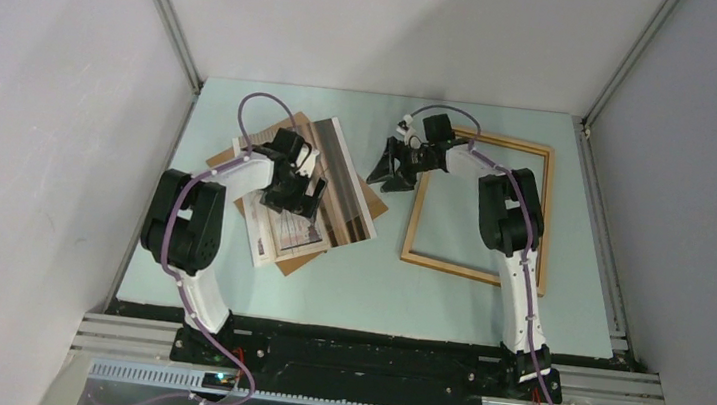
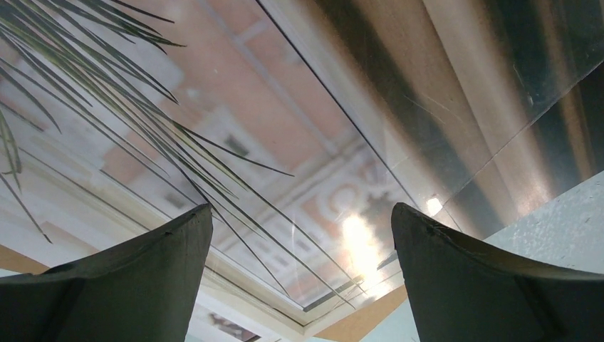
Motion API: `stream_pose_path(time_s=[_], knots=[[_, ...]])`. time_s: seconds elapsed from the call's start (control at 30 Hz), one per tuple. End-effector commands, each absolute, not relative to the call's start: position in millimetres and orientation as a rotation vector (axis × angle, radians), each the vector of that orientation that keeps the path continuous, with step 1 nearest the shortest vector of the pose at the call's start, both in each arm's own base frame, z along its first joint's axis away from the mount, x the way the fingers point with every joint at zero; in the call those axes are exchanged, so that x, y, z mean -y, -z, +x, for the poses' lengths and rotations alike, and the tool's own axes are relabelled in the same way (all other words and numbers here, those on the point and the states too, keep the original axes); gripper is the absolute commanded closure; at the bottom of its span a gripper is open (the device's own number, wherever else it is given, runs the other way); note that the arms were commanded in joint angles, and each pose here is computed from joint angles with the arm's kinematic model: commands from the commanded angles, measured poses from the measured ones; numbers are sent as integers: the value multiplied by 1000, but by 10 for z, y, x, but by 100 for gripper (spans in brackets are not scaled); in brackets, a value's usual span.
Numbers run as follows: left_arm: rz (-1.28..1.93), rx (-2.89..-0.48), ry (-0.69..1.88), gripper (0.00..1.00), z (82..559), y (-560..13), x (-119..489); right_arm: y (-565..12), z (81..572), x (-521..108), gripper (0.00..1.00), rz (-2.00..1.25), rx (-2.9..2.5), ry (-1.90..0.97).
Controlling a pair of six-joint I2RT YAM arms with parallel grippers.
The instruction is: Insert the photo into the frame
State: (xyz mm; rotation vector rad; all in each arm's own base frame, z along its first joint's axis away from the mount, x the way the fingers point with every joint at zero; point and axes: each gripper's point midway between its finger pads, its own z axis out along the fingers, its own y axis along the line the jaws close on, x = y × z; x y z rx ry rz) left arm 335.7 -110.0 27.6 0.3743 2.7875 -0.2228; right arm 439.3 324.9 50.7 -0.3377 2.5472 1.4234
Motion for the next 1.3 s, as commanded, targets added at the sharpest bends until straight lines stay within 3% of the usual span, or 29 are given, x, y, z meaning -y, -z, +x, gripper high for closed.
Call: stream_pose_path(time_s=[0.0, 0.5, 1.27], knots=[[359, -2792, 260, 0, 3356, -217, 1128, -643, 4332, -3283, 27, -313, -2482, -1629], [385, -2820, 295, 0, 3307, -104, 1194, -1080, 4350, -3263, 37, -330, -2334, -1798], [405, -2806, 334, 1, 3298, -141, 1272, -812, 4006, -3739, 53, -411, -2438, -1795]])
